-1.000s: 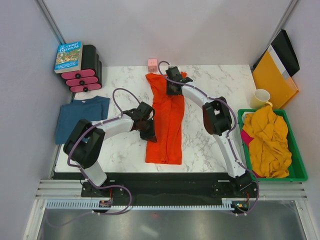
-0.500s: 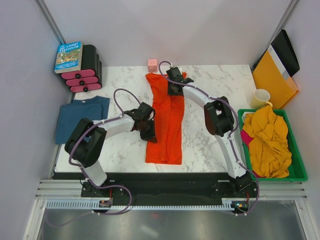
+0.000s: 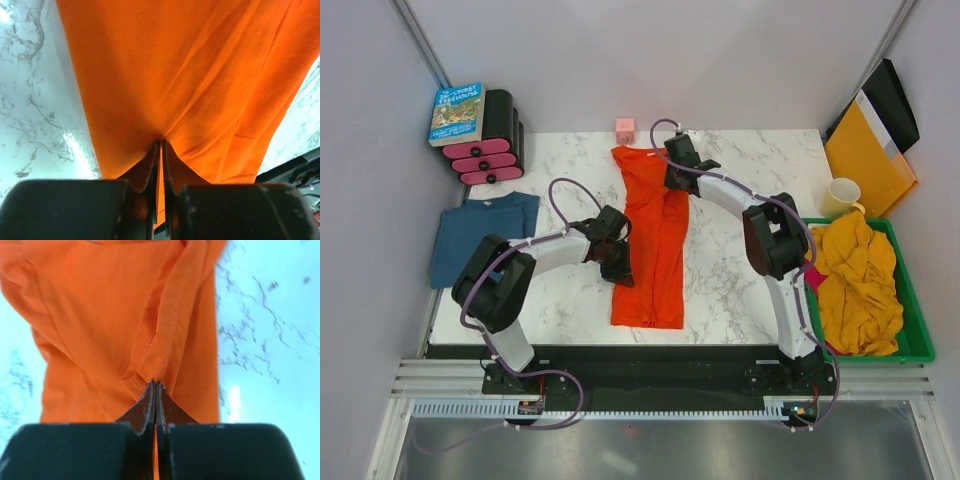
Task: Fold and stack the t-shirts
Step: Grab the bottom of the folded rectangular tshirt with both arms
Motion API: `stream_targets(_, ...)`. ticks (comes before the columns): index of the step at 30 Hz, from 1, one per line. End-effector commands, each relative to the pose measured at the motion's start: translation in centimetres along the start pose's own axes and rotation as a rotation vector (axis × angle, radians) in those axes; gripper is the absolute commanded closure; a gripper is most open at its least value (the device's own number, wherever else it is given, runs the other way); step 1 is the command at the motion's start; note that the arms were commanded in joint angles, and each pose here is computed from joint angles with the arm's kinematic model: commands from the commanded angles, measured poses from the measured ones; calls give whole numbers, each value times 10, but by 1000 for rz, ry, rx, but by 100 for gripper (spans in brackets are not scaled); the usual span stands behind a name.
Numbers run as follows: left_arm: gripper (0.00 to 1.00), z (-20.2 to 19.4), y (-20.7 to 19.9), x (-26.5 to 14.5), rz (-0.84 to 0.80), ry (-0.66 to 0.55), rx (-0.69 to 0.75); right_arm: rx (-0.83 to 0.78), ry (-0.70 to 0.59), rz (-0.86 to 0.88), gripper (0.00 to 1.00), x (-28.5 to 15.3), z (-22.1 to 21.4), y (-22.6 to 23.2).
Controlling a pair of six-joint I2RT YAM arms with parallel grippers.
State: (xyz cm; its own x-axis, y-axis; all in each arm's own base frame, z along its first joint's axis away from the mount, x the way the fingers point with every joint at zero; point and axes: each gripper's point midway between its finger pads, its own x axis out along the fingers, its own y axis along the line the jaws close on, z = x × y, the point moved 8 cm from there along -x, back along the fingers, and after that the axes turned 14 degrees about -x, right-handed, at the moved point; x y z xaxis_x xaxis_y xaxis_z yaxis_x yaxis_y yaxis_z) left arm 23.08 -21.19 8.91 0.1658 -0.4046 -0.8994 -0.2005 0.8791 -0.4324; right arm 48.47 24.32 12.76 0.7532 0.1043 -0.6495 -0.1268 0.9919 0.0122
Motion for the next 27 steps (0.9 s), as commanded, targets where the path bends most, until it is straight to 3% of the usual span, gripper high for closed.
stream_targets(1, 90, 4, -10, 2, -37, -6, -6, 65, -43, -36, 100, -16, 10, -13)
stream_targets(5, 90, 4, -10, 3, -37, -4, -5, 72, 3, -82, 100, -15, -11, -22)
stream_targets(7, 90, 3, -10, 3, -40, 0, -5, 79, 8, -89, 94, -19, -14, -26)
stream_targets(12, 90, 3, -12, 5, -51, 4, 5, 79, -66, -24, 61, -28, -2, -21)
stream_targets(15, 90, 2, -13, 4, -54, 2, 8, 63, -93, 7, 48, -27, 15, -11)
stream_targets(23, 90, 1, -13, 4, -55, 4, 8, 7, -55, 8, 47, 3, 21, -1)
stream_targets(27, 90, 0, -13, 6, -55, 18, 5, 3, -13, 41, 59, 20, 13, 3)
